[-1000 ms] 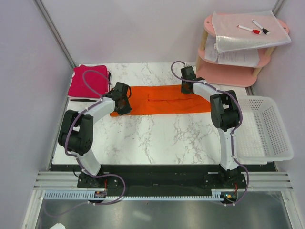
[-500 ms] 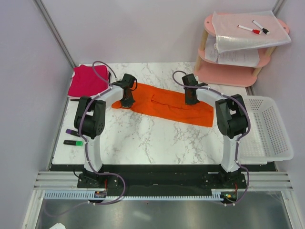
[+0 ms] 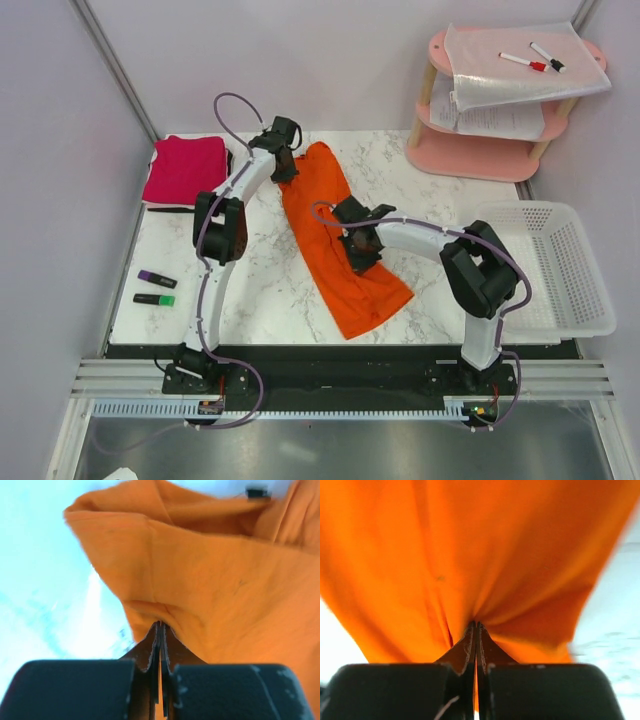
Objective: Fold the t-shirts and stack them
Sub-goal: Rotate the tshirt 90 degrees
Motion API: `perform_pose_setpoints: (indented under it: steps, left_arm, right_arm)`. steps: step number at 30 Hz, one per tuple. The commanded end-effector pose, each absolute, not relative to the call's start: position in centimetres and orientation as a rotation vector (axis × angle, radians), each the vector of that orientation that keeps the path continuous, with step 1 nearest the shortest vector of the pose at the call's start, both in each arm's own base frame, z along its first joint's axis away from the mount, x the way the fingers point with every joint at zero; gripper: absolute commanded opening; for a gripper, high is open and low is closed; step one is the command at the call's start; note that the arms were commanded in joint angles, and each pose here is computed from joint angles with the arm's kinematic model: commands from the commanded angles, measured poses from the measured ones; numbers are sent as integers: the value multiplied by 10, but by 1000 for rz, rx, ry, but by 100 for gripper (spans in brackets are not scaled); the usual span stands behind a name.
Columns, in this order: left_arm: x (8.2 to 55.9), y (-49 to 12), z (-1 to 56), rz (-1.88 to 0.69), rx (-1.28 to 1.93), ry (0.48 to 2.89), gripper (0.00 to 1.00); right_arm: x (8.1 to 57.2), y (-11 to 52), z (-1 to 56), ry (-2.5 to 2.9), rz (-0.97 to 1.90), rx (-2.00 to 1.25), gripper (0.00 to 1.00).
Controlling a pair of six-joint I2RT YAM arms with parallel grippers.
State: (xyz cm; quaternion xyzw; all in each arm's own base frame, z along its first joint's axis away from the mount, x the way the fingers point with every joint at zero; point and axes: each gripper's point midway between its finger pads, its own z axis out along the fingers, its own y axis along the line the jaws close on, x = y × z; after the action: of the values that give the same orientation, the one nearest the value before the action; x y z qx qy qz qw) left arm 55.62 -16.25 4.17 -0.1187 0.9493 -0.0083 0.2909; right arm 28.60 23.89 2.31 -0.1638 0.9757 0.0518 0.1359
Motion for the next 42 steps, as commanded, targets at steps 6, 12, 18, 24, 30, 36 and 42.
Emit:
perform_pose_setpoints:
  steps: [6, 12, 18, 24, 30, 36, 42]
  left_arm:
    - [553, -200, 119, -343, -128, 2414, 2]
    - [463, -214, 161, -618, -106, 2359, 2]
    - [388, -238, 124, -760, -106, 2478, 2]
    - [320, -274, 95, -861, -53, 2580, 2]
    - [267, -291, 59, -891, -47, 2699, 2]
    - [225, -280, 24, -858, -72, 2839, 2]
    - [211, -258, 21, -760, -58, 2864, 2]
  right_arm:
    - [308, 315, 122, 2559, 483, -555, 0]
    - [360, 316, 161, 2387, 455, -431, 0]
    - [426, 313, 139, 2350, 371, -355, 0]
    - [488, 315, 130, 2266, 320, -291, 0]
    - [525, 309, 113, 2208, 262, -219, 0]
    - [544, 300, 73, 2256, 215, -198, 0]
    - [543, 265, 21, 2388, 112, -121, 0]
